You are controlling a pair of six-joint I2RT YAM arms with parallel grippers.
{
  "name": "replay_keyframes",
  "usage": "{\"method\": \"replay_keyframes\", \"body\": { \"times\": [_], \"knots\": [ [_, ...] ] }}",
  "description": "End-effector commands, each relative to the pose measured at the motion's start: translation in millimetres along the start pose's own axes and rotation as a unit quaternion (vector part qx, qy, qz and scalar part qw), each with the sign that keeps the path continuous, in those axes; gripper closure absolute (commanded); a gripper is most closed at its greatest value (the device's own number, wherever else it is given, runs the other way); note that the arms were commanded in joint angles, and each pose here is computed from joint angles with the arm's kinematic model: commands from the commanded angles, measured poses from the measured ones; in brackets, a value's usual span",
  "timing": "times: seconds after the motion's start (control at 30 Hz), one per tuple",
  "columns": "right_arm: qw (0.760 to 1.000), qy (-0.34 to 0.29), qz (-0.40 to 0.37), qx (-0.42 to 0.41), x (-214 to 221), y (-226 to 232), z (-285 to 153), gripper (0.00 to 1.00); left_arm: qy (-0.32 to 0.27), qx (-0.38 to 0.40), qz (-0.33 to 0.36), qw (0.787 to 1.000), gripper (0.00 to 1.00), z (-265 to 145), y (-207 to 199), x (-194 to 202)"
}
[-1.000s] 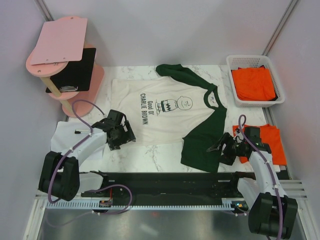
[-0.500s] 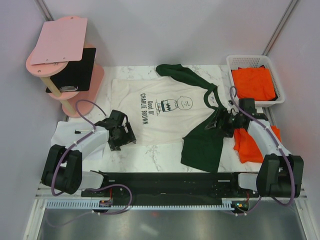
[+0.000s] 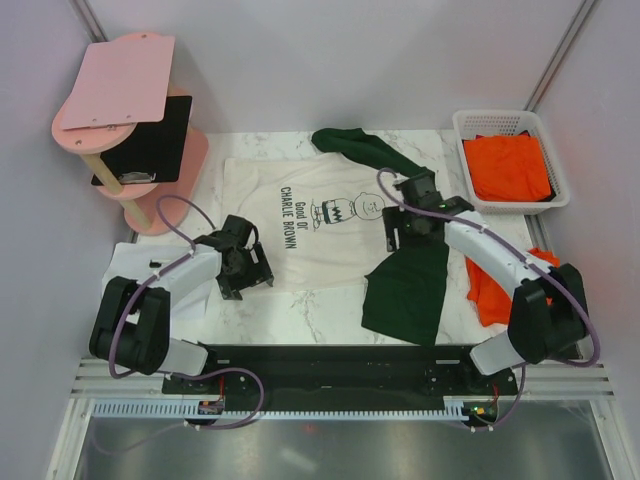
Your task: Fold and stack the t-shirts
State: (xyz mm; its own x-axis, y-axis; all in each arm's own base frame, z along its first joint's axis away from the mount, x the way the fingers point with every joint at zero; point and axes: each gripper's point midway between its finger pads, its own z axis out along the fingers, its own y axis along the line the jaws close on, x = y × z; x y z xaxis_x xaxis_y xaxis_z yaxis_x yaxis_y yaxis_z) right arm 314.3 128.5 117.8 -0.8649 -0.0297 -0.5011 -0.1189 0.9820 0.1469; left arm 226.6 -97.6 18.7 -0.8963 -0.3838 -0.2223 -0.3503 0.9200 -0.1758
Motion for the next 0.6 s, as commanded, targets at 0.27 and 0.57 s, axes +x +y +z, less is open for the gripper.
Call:
{"method": "replay_keyframes", "body": {
  "times": [0.27,0.57],
  "knots": [
    [0.975,0.1,-0.179,0.087,141,75,7,0.26,-0.002,0.013,0.012,1.0,0.08,9,-6,-5],
    [0.956,0.138,-0.224,0.133,225,65,-9,0.28,-0.01,0.023,0.015,1.0,0.08,5,-12,-11]
  ]
}}
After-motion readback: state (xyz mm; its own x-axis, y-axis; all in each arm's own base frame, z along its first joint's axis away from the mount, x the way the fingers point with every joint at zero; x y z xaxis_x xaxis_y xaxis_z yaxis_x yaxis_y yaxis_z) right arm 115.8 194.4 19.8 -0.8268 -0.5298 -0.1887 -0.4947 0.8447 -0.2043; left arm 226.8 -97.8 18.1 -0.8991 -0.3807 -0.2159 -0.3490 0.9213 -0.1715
